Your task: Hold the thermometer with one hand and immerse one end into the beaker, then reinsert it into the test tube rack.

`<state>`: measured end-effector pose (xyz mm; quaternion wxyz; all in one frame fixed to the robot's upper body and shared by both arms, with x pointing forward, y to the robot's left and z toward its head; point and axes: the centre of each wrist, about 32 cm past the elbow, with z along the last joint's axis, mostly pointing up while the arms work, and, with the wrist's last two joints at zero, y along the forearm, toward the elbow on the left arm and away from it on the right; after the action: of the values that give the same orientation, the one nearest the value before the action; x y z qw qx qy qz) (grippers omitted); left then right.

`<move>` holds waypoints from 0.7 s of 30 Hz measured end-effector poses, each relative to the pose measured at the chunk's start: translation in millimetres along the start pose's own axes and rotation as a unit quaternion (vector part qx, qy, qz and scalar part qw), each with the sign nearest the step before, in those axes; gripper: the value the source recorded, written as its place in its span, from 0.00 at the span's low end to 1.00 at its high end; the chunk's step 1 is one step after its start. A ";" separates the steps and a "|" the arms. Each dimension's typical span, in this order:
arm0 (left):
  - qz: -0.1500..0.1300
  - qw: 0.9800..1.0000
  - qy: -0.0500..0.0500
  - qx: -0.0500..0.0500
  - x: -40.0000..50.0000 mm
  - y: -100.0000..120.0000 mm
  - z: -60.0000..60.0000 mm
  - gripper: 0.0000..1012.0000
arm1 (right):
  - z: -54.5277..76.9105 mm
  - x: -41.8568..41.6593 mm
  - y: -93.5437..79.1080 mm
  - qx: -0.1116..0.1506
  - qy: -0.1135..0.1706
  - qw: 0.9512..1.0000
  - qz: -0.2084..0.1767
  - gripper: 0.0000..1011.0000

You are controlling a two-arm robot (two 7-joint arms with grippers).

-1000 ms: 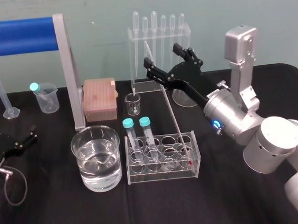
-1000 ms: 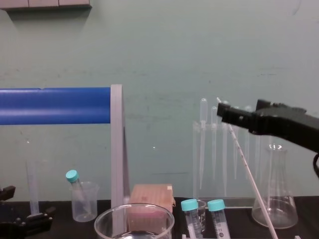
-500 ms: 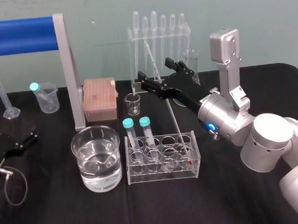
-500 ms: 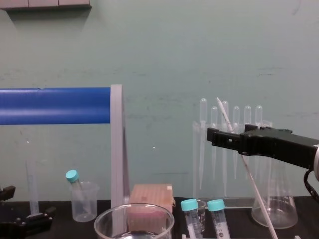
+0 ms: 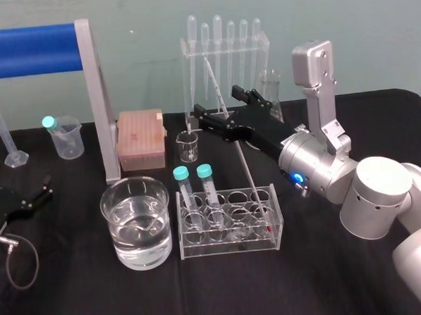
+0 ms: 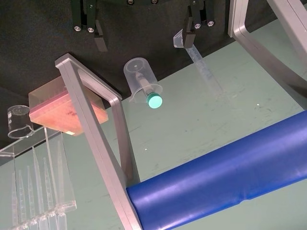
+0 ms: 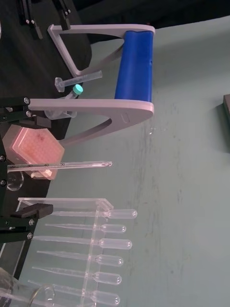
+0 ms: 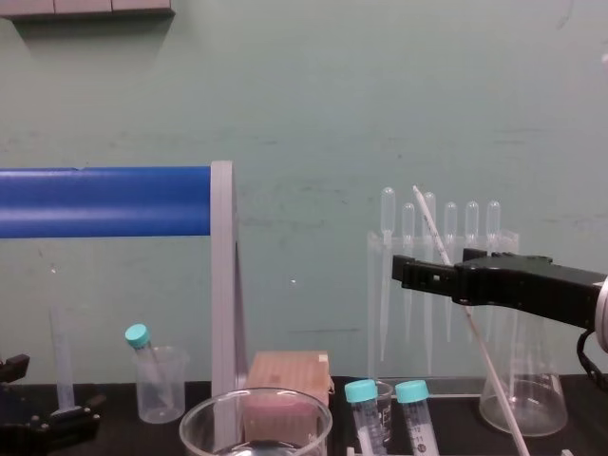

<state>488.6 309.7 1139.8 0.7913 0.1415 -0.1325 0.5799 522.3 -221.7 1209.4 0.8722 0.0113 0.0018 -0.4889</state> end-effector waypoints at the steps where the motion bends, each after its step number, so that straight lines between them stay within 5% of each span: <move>1: 0.000 1.000 0.000 0.000 0.0 0.0 0.0 1.00 | -0.1 0.1 0.2 -0.001 0.001 1.000 0.000 0.99; 21: 0.000 1.000 0.000 0.000 0.0 0.0 0.0 1.00 | -1.0 0.7 1.0 -0.008 0.006 1.000 0.002 0.99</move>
<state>488.6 309.7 1139.8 0.7913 0.1415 -0.1325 0.5799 523.5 -221.8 1208.5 0.8732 0.0075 0.0113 -0.4871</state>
